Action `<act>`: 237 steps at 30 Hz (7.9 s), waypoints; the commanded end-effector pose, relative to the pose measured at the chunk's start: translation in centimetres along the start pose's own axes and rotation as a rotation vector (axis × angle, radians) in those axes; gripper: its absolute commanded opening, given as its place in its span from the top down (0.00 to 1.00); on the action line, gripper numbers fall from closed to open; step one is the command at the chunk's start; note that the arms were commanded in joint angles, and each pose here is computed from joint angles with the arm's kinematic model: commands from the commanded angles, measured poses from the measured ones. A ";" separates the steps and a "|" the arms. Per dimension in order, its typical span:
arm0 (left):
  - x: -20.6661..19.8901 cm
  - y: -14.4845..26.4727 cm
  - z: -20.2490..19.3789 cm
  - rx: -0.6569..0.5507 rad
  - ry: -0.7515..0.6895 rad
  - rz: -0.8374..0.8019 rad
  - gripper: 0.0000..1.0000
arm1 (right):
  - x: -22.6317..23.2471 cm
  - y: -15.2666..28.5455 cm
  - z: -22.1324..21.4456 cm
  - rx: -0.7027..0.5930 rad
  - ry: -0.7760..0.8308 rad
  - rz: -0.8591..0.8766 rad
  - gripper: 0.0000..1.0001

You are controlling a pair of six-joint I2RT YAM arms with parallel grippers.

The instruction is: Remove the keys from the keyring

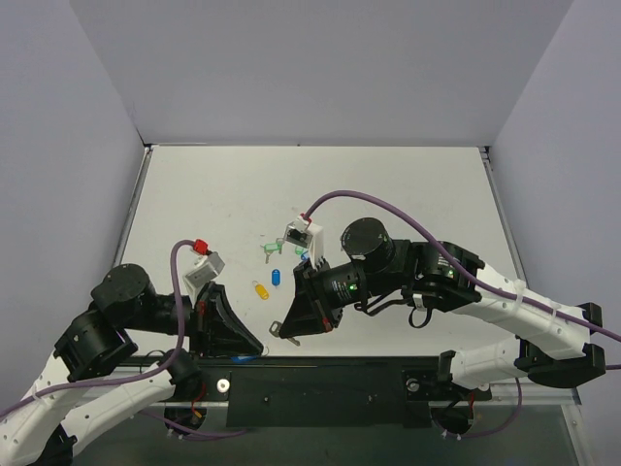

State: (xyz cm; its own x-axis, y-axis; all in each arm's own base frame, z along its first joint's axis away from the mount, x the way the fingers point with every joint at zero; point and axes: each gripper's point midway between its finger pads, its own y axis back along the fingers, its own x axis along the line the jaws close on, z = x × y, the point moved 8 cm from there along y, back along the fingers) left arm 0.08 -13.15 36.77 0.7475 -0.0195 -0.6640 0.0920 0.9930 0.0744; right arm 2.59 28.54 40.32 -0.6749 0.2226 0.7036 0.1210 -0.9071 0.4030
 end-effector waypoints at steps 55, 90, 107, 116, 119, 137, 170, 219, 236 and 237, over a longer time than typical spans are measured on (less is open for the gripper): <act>8.8 4.8 -3.6 -0.408 -0.002 0.773 1.00 | -22.8 3.6 0.2 -0.288 -0.322 -1.077 1.00; 9.3 4.8 -3.4 -0.439 0.016 0.803 1.00 | -24.7 3.7 2.5 -0.293 -0.401 -0.990 0.47; 15.4 -3.4 1.5 -0.396 0.100 0.794 1.00 | -20.6 9.6 -2.6 -0.429 -0.398 -1.044 0.30; 18.4 -7.4 4.7 -0.371 0.117 0.817 1.00 | -20.0 10.4 -3.3 -0.447 -0.391 -1.042 0.28; 18.7 -8.4 6.2 -0.378 0.101 0.822 1.00 | -20.1 10.4 -3.6 -0.440 -0.392 -1.044 0.28; 20.9 -9.5 16.8 -0.420 0.066 0.937 0.23 | -18.1 12.5 -3.9 -0.486 -0.364 -1.043 0.26; 30.2 12.6 2.3 -0.738 -0.099 1.846 0.24 | -14.6 15.6 -3.3 -0.666 -0.217 -0.956 0.18; 39.3 13.7 -1.3 -0.673 -0.296 1.679 0.12 | -38.8 16.4 -10.2 -0.740 0.016 -1.713 0.01; 39.3 13.6 -1.3 -0.672 -0.297 1.676 0.11 | -45.0 18.1 -11.2 -0.907 -0.111 -1.778 0.00; 39.3 13.7 -1.3 -0.673 -0.297 1.677 0.11 | -45.3 18.7 -11.7 -0.891 -0.158 -1.768 0.00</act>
State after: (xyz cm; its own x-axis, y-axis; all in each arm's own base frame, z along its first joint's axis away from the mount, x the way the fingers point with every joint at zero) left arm 29.15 -0.07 9.32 -0.1655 0.9848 -0.0527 -0.9689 -0.1524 0.1952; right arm 23.40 -1.99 6.01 0.4369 0.8821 -0.1760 -0.8225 0.4710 0.3187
